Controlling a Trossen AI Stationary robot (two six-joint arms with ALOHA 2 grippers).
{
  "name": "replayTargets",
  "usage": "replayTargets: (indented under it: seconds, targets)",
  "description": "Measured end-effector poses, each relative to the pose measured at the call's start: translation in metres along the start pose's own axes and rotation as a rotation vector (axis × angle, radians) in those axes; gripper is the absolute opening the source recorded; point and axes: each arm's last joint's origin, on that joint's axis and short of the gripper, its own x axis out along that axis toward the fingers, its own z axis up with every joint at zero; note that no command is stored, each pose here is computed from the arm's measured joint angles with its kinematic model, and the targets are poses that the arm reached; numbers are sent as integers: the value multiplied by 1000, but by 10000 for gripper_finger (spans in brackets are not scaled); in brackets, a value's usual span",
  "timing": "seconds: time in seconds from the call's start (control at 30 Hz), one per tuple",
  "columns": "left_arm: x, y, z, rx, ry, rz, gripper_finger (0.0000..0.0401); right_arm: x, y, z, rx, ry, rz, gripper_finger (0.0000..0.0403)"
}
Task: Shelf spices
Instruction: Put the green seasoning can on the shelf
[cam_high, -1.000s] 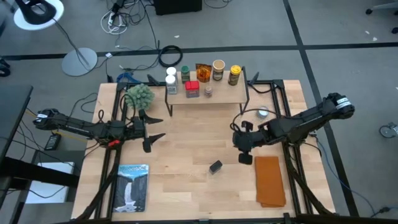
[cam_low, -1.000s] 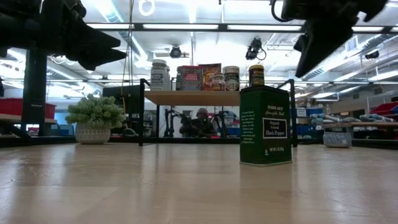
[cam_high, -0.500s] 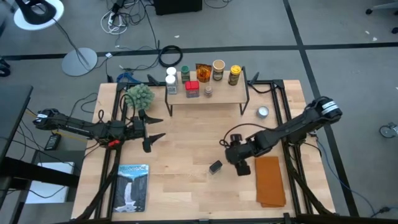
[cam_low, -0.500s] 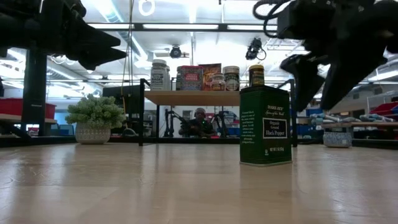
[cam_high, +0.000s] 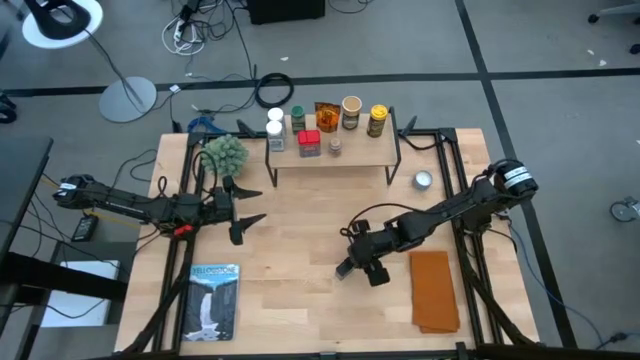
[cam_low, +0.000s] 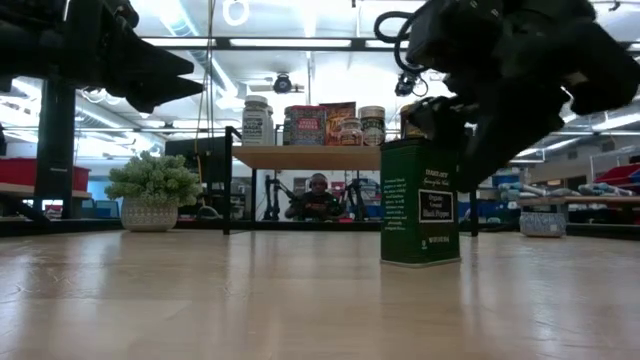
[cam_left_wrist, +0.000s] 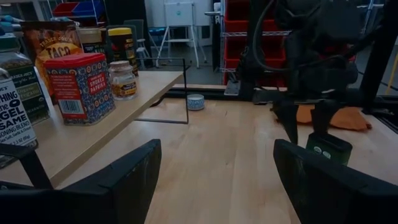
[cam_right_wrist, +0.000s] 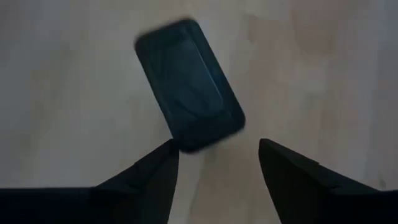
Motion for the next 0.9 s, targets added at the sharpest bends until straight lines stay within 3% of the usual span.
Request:
replayTargets:
  seconds: [0.43,0.6,0.67,0.8,0.9]
  targets:
    - [0,0,0,0,0,0,317,2,-2,10,-48,-104,78,191]
    - [0,0,0,-1,0,0,317,2,-5,9,-40,-93,83,129]
    - [0,0,0,-1,0,0,317,2,-7,8,-35,-90,83,130]
    - [0,0,0,-1,1,0,317,-12,-16,12,8,-22,70,130]
    - [0,0,0,0,1,0,317,-41,-27,24,56,-43,6,130]
